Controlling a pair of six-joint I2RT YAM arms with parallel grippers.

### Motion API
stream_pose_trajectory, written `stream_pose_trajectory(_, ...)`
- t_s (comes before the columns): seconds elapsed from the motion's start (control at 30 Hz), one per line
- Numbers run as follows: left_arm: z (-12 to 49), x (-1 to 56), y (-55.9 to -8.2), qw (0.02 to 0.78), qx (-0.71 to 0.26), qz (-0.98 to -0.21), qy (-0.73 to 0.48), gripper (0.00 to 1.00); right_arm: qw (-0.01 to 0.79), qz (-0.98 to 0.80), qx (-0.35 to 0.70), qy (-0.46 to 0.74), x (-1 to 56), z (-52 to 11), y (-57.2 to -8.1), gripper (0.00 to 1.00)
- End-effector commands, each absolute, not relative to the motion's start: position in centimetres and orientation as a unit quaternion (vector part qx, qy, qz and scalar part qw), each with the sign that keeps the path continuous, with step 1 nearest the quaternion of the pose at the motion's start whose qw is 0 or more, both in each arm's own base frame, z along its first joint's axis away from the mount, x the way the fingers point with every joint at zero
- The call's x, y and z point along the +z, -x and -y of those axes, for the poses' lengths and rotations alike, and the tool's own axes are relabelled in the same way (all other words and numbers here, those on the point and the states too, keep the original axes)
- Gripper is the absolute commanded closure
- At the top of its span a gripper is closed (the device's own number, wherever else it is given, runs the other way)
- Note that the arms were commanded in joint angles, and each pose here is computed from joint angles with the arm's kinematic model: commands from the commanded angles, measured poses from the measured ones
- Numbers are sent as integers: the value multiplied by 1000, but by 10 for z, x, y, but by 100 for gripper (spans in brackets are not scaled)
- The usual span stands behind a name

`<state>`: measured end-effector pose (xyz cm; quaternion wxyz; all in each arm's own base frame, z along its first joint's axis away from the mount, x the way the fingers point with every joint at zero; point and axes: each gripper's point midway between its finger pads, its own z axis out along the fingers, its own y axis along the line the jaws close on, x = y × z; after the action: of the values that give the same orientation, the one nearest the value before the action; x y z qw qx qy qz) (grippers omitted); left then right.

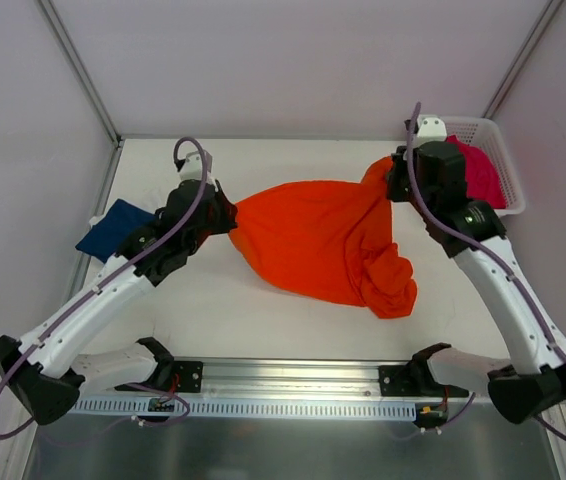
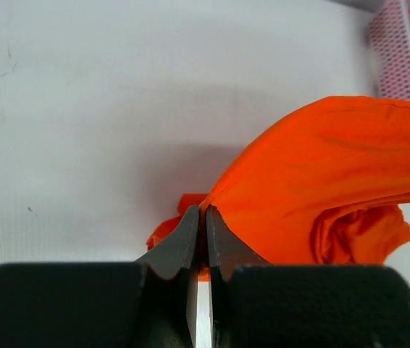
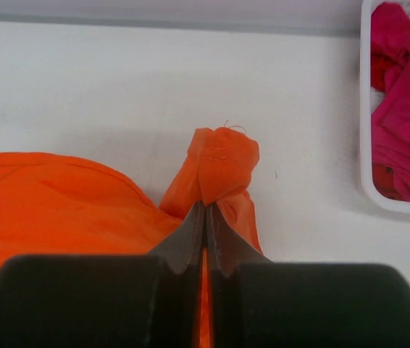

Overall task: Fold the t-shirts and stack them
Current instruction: Flatten out the tshirt

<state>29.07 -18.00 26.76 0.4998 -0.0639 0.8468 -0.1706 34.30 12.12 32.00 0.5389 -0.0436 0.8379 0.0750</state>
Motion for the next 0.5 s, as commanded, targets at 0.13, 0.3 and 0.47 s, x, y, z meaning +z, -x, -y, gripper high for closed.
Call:
stream_pose_trajectory(0.13, 184, 341, -247, 537, -261, -802, -18, 100, 625, -772, 109, 51, 406, -101, -258, 99)
stream_pose_trajectory(0.3, 183, 381, -219, 544, -303, -780, -58, 100, 670, -730, 131, 46, 451, -73, -206, 99)
stream_pose_trajectory(0.47, 179, 425, -188, 555, -357, -747, -82, 100, 702, -687, 175, 64, 495, -67, -168, 99)
